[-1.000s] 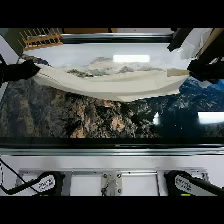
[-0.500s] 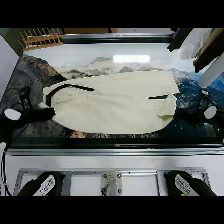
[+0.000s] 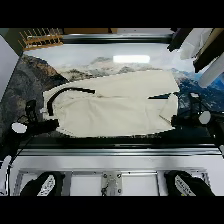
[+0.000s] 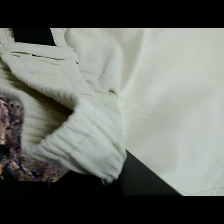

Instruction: Fold the clothes and pants, and hang the long-sleeved shirts on hangers.

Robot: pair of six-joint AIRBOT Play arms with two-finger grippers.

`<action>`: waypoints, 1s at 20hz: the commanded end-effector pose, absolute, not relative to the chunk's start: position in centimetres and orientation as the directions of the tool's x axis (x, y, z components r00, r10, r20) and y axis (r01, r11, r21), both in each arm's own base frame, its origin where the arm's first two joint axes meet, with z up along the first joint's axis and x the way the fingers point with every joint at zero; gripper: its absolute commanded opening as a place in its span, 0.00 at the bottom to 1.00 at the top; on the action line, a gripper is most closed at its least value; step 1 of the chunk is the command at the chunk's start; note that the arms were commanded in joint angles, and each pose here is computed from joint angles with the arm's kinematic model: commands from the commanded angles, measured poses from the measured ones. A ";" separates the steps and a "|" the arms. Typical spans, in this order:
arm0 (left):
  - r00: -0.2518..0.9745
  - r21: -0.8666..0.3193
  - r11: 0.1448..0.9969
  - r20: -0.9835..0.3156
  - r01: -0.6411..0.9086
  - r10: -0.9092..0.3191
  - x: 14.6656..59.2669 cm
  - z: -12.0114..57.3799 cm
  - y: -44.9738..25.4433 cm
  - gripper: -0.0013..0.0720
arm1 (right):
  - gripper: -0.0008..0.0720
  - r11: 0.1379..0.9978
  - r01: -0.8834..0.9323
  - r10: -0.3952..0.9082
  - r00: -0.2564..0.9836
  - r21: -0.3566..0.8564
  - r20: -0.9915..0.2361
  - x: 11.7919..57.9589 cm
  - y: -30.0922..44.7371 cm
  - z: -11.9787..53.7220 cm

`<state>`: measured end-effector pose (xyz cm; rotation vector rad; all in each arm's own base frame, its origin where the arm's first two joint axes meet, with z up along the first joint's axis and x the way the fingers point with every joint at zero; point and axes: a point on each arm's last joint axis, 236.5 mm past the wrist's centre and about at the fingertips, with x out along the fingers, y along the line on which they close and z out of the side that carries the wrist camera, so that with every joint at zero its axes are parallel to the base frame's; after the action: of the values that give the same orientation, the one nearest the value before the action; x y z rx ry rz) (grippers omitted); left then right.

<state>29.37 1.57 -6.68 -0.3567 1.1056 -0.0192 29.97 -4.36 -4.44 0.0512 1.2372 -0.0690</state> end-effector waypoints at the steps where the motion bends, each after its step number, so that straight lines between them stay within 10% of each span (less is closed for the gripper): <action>1: 0.434 -0.293 0.942 -0.879 -0.164 -0.198 29.0 -7.3 1.4 0.04 | 0.85 0.969 -0.138 -0.155 0.297 -0.203 -0.942 31.1 -4.3 -5.3; 20: 0.355 -0.307 0.933 -0.907 -0.185 -0.228 28.1 -9.6 1.0 0.04 | 0.85 0.896 -0.168 -0.360 0.264 -0.411 -0.895 36.9 -5.7 -10.1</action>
<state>28.14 1.06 -9.60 -0.3906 1.2155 -0.0279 35.97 -5.13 -10.43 -0.5069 1.3523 -0.0713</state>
